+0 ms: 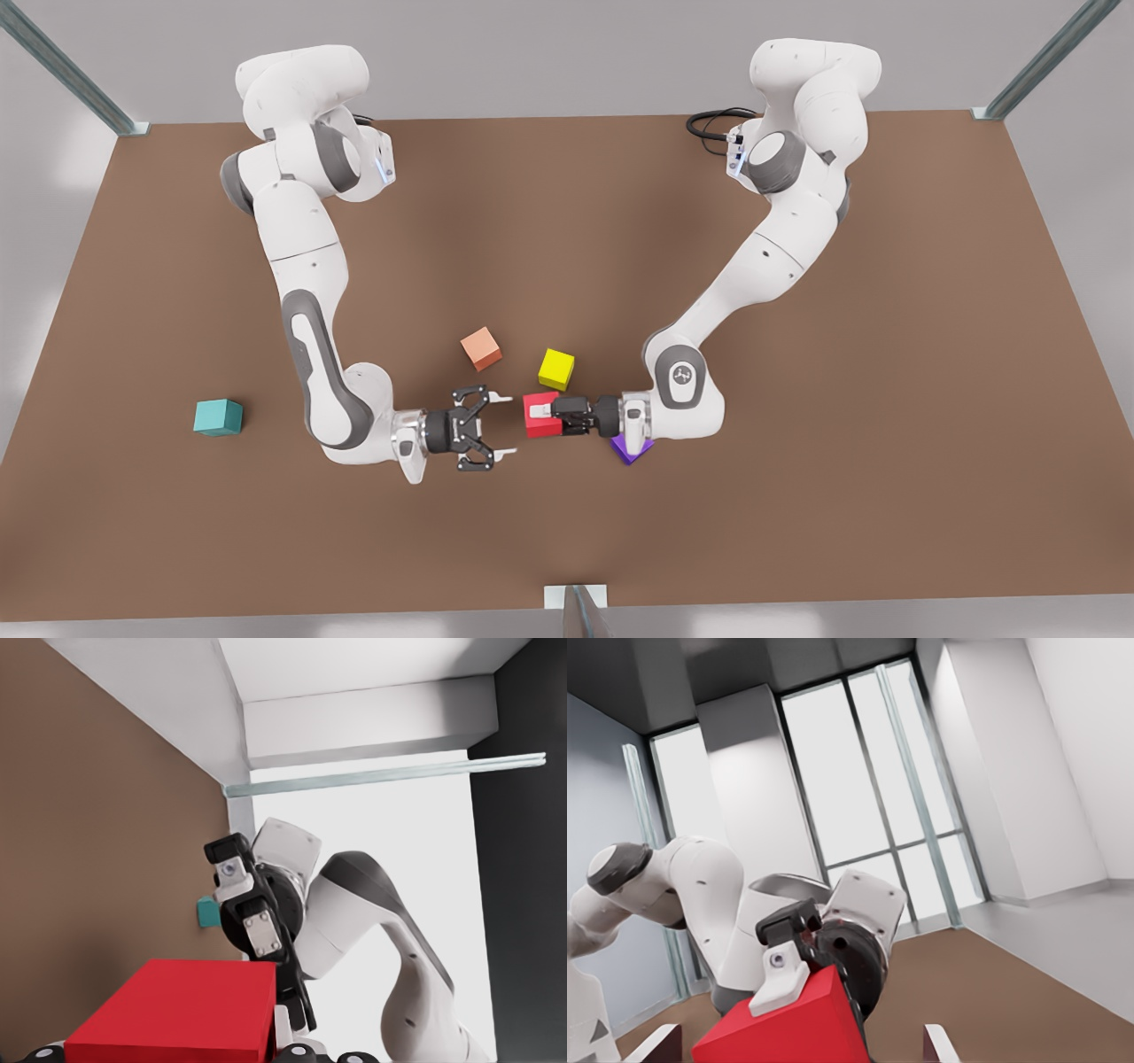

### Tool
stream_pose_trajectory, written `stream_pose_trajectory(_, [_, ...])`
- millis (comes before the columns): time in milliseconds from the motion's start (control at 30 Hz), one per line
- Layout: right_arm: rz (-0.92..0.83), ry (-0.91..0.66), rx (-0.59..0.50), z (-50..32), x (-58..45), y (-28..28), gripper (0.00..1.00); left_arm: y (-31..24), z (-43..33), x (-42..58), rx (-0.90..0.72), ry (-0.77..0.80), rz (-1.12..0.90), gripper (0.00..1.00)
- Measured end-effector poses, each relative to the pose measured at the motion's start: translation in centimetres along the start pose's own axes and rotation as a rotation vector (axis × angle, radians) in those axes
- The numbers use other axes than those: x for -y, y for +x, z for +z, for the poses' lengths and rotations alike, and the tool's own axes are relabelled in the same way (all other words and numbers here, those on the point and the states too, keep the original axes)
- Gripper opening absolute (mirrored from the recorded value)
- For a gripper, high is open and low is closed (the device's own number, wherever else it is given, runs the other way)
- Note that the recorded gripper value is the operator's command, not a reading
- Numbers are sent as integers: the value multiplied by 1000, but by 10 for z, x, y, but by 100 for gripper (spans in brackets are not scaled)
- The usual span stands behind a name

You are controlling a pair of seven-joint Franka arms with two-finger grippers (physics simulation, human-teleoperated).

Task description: Pick up red wooden cube and pass to hand red wooden cube and place in blue wooden cube

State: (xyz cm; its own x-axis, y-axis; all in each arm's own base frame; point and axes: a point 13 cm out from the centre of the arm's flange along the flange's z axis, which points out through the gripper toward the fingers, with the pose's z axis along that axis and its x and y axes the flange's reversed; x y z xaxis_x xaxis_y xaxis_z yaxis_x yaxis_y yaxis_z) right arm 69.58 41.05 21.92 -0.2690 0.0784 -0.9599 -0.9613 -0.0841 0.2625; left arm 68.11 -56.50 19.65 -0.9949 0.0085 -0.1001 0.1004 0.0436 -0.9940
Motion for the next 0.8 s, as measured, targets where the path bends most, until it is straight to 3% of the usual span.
stream_pose_trajectory(800, [-7,-45,33,36,-14,30,100,1,10,-3,10,-6,43,37])
